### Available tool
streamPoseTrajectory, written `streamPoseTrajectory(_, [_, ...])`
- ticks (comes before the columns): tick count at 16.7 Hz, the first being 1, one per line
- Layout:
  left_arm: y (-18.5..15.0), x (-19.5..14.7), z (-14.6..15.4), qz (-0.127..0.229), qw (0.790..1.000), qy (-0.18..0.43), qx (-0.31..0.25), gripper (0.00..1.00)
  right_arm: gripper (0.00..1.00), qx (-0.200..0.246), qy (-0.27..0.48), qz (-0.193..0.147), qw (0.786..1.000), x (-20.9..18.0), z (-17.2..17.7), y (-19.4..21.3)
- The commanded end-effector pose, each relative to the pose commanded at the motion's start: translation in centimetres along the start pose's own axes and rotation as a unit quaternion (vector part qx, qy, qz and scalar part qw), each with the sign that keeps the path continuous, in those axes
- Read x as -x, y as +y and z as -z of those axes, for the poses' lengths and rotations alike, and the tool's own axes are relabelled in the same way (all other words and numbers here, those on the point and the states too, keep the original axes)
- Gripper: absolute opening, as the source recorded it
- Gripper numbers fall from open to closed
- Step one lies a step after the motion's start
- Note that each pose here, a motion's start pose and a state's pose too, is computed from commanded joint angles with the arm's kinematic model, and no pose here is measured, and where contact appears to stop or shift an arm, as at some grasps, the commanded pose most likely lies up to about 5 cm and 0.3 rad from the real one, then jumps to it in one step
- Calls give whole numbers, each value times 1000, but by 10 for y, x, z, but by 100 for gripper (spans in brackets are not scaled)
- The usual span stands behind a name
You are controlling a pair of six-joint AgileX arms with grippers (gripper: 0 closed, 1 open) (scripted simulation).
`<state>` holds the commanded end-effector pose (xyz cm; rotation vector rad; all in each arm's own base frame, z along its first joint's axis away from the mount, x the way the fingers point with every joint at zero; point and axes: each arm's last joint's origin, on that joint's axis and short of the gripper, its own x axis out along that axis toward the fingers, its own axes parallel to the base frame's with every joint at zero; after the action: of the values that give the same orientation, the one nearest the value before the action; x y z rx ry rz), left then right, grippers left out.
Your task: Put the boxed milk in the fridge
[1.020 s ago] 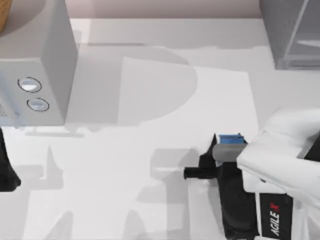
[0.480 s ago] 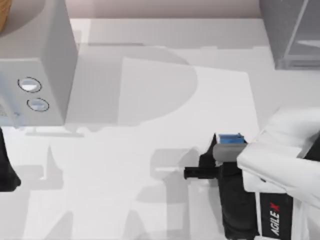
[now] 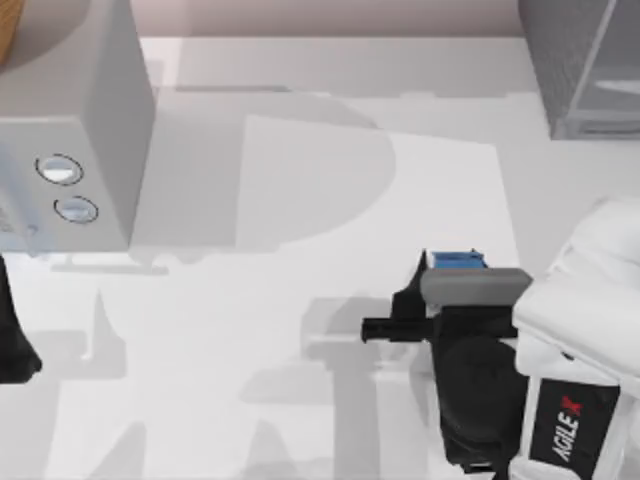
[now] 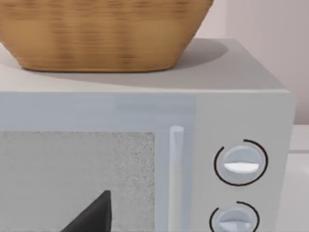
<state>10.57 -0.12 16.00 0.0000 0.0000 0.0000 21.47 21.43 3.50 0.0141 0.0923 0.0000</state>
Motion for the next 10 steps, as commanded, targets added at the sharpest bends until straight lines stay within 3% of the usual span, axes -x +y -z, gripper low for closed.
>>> streamPoseTrajectory(10, [0, 0, 0, 0, 1000, 0, 0, 100, 0, 8, 4, 4, 1000, 14, -117, -3])
